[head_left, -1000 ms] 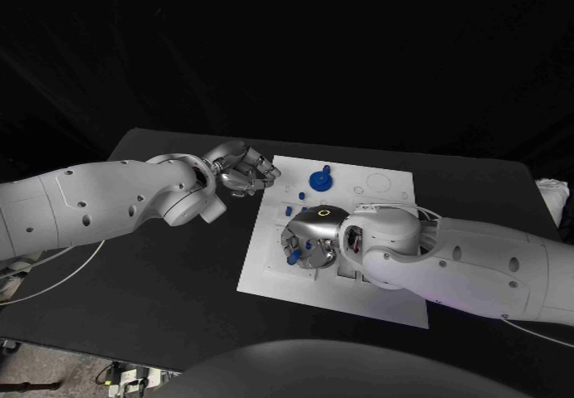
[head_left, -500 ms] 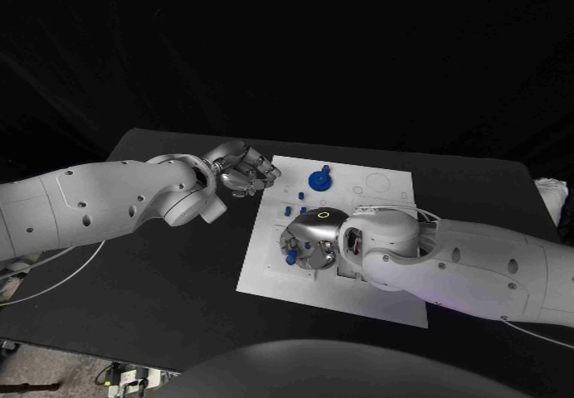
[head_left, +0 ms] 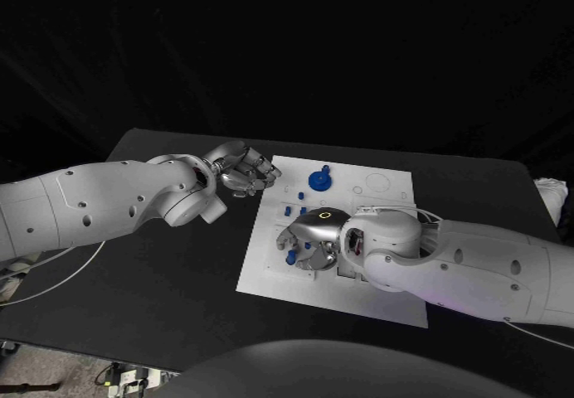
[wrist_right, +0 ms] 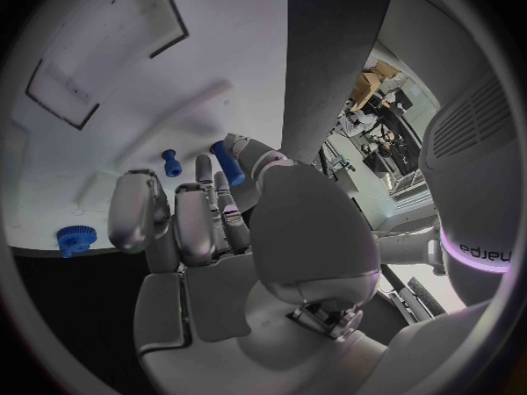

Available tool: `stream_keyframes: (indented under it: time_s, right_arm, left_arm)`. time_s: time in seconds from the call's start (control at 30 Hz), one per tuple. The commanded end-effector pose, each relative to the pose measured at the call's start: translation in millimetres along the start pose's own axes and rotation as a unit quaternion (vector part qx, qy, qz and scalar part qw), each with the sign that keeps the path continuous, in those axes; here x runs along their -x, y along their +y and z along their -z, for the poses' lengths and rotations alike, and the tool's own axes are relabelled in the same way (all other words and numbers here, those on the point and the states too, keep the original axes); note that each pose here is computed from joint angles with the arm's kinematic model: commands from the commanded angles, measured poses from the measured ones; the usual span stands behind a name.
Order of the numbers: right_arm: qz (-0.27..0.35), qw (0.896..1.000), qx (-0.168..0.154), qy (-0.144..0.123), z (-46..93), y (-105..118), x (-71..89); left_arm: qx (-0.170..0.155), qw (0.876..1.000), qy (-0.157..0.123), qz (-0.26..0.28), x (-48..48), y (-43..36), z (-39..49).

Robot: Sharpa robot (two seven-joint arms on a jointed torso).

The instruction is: Assemble the parts on the task board

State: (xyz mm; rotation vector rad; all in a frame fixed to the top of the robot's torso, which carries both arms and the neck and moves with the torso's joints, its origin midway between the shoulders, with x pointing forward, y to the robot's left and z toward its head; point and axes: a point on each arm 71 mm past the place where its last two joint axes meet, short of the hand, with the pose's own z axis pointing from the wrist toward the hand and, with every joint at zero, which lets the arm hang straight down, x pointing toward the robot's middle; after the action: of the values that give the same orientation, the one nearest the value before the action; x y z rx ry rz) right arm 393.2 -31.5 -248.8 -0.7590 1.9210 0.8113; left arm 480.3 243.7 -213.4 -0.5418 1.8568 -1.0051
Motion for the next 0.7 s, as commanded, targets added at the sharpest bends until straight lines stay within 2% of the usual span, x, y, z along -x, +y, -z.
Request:
stream_keyframes:
  time_s: [0.03, 0.2, 0.33, 0.53, 0.67, 0.7]
  right_arm:
    - [0.001, 1.000, 0.004, -0.025, 3.4, -1, 2.4]
    - [-0.004, 0.998, 0.004, -0.068, 14.5, -6, 8.3]
    - [-0.006, 0.993, 0.015, -0.119, 30.7, -13, 22.2]
    - [-0.019, 0.979, 0.031, -0.200, 70.9, -25, 50.1]
    - [-0.057, 0.975, 0.013, -0.215, 103.6, -39, 65.9]
    - [-0.063, 0.974, 0.009, -0.215, 106.7, -41, 67.4]
  left_arm:
    - [-0.003, 1.000, 0.006, 0.004, -1.9, -1.4, -0.2]
    - [-0.004, 1.000, 0.006, 0.005, -1.8, -1.4, 0.0]
    - [-0.005, 1.000, 0.006, 0.005, -2.2, -1.9, -0.3]
    - [-0.005, 1.000, 0.005, 0.005, -1.9, -1.7, 0.3]
    - [-0.005, 1.000, 0.003, 0.005, -0.1, -0.6, 1.3]
    - [-0.005, 1.000, 0.002, 0.005, 0.1, -0.4, 1.4]
